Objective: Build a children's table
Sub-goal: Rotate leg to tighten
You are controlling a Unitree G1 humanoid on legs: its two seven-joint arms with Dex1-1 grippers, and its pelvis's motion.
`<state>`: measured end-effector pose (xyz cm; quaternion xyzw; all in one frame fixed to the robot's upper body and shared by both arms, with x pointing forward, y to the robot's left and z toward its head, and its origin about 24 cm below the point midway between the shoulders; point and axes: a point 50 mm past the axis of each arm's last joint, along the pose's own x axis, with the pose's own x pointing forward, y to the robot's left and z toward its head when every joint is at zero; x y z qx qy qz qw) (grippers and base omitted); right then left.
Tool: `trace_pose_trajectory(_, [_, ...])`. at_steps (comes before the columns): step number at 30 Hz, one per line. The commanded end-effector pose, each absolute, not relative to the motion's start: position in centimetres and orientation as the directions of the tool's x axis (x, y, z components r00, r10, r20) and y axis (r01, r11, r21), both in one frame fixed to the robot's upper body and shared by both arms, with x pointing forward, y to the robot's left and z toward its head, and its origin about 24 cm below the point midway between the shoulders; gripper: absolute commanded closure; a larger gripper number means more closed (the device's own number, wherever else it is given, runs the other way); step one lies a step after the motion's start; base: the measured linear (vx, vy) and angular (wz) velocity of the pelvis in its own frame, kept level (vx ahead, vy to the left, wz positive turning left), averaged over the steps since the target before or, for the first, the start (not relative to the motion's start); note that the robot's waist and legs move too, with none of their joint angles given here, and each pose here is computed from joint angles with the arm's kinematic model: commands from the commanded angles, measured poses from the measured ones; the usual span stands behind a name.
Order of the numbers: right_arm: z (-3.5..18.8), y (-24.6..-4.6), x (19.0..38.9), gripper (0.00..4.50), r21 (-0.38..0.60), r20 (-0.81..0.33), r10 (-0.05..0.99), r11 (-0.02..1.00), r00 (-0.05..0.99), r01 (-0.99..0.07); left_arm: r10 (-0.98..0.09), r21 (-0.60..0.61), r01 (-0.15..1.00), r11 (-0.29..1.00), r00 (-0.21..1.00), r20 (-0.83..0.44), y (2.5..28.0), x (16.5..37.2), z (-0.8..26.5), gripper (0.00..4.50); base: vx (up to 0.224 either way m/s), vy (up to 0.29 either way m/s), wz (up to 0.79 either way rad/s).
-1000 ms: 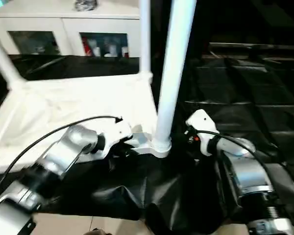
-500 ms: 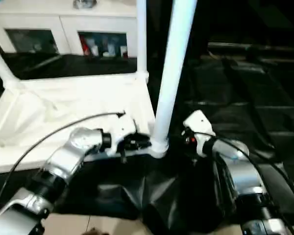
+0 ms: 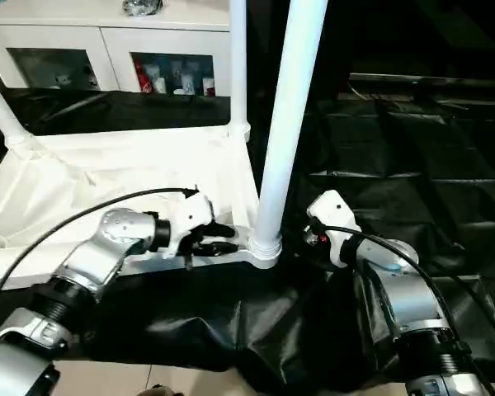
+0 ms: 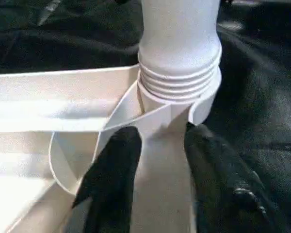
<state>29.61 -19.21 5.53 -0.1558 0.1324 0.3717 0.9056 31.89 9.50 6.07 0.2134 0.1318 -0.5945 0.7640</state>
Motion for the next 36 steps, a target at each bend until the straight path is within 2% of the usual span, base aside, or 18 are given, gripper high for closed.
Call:
trace_pose_trajectory(1, [4.8,-18.6,29.0,1.34,-0.160,-0.393,0.664,0.632,0.636,-0.758,-0.841,0.188,0.963,0.193,0.261,-0.474,9.7,32.0,5.8,2.71,0.000,0.000,0.00])
trace_pose_trajectory(7, [4.8,-18.5,29.1,1.34,-0.160,-0.398,0.669,0.623,0.628,-0.766,-0.839,0.150,0.974,0.170,0.223,-0.497,9.9,31.8,5.3,2.71,0.000,0.000,0.00])
trace_pose_trajectory(9, [4.7,-18.5,29.0,1.34,-0.160,-0.401,0.670,0.620,0.624,-0.768,-0.842,0.135,0.978,0.159,0.206,-0.498,9.9,31.7,5.2,3.00,0.000,0.000,0.00])
trace_pose_trajectory(11, [4.7,-18.5,28.9,1.34,-0.161,-0.404,0.670,0.618,0.622,-0.770,-0.847,0.118,0.982,0.146,0.186,-0.499,10.0,31.6,5.1,3.08,0.000,0.000,0.00])
trace_pose_trajectory(13, [4.7,-18.5,28.9,1.34,-0.160,-0.405,0.670,0.618,0.622,-0.770,-0.852,0.108,0.984,0.139,0.174,-0.494,10.0,31.5,5.1,3.45,0.000,0.000,0.00])
trace_pose_trajectory(16, [4.6,-18.7,28.8,1.34,-0.159,-0.411,0.668,0.618,0.621,-0.770,-0.861,0.075,0.990,0.121,0.143,-0.488,10.1,31.2,5.2,3.45,0.000,0.000,0.00])
trace_pose_trajectory(32, [4.6,-18.4,28.9,1.34,-0.159,-0.413,0.677,0.605,0.609,-0.780,-0.807,0.114,0.984,0.137,0.178,-0.564,11.2,31.7,4.6,3.45,0.000,0.000,0.00])
trace_pose_trajectory(34, [4.6,-18.4,28.9,1.34,-0.158,-0.413,0.678,0.604,0.608,-0.781,-0.806,0.110,0.984,0.137,0.175,-0.566,11.3,31.7,4.6,3.74,0.000,0.000,0.00])
trace_pose_trajectory(36, [4.6,-18.4,28.9,1.34,-0.157,-0.413,0.679,0.603,0.607,-0.782,-0.804,0.108,0.985,0.136,0.173,-0.568,11.3,31.7,4.6,3.82,0.000,0.000,0.00])
